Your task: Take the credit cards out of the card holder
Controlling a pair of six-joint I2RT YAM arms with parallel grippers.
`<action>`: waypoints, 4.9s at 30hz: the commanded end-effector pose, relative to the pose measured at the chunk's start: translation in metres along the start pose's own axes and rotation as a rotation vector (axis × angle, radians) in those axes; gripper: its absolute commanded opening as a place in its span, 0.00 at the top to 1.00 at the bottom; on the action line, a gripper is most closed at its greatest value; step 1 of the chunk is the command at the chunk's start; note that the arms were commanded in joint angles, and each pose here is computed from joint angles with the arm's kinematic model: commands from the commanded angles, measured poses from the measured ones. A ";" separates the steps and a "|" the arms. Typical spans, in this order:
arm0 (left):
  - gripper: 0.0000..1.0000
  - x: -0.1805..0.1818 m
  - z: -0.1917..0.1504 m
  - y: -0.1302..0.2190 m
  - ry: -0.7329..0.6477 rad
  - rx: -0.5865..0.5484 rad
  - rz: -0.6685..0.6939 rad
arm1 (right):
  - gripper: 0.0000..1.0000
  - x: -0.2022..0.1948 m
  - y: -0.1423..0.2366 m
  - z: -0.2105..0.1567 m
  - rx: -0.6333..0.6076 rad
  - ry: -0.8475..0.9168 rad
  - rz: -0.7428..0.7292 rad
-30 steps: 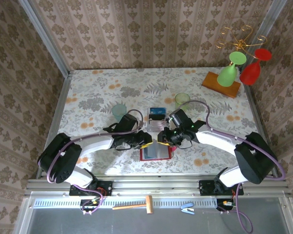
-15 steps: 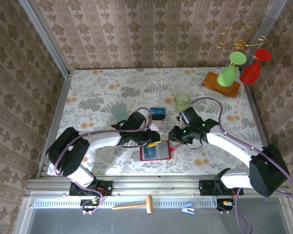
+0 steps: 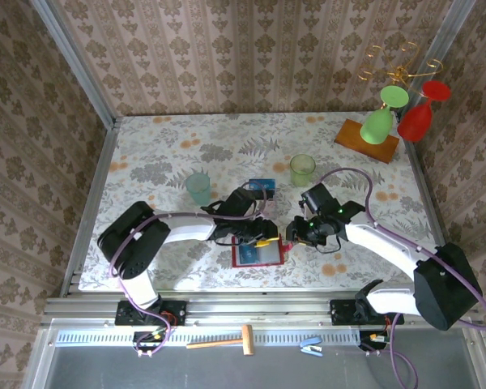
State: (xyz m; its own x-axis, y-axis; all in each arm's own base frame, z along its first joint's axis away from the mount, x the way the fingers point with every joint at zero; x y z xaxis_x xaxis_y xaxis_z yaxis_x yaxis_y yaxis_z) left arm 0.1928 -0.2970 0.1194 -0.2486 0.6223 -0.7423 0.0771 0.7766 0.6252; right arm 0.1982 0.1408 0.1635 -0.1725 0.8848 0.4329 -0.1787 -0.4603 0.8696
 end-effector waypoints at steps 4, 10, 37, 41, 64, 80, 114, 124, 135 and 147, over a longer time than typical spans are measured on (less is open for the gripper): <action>0.57 0.000 0.001 -0.005 0.006 0.016 -0.030 | 0.68 -0.005 -0.004 -0.004 0.025 0.002 -0.016; 0.57 -0.010 -0.001 0.002 -0.013 0.007 -0.052 | 0.70 0.001 -0.002 0.000 -0.002 -0.010 0.045; 0.67 0.043 -0.014 0.077 0.034 -0.159 0.055 | 0.83 0.053 -0.077 0.010 0.126 -0.005 0.290; 0.69 0.048 -0.015 0.077 0.041 -0.158 0.063 | 0.84 0.051 -0.087 0.009 0.141 -0.012 0.300; 0.79 0.063 -0.017 0.070 0.066 -0.137 0.082 | 0.85 0.044 -0.089 0.006 0.143 -0.013 0.224; 0.79 0.076 -0.017 0.063 0.083 -0.133 0.116 | 0.81 0.055 -0.091 0.009 0.150 -0.008 0.286; 0.79 0.087 -0.016 0.061 0.096 -0.130 0.153 | 0.79 0.047 -0.099 0.004 0.192 0.008 0.181; 0.79 0.089 -0.016 0.061 0.101 -0.129 0.158 | 0.78 0.048 -0.093 0.006 0.184 0.020 0.155; 0.80 0.072 -0.017 0.063 0.061 -0.135 0.146 | 0.78 0.056 -0.081 0.012 0.133 0.026 0.210; 0.90 0.059 -0.018 0.061 0.029 -0.119 0.167 | 0.78 0.043 -0.088 0.011 0.132 -0.035 0.294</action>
State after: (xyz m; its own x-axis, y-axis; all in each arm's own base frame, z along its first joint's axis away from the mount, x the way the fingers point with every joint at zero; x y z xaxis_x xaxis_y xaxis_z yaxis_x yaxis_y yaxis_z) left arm 0.1675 -0.2142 0.1224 -0.2741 0.7102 -0.6485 -0.0221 0.6695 0.7425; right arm 0.2180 0.2214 0.1140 -0.1883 0.7360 0.6503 -0.0199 -0.6648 0.7467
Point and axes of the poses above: each hand's point on the last joint's axis, 136 mm out from that joint toward the fingers, its own y axis back along the fingers, its own x axis along the line the jaws close on, z = x × y, the point moved 10 cm from there along y, back along the fingers, and after that the axes turned 15 degrees about y, right-handed, at the moved point
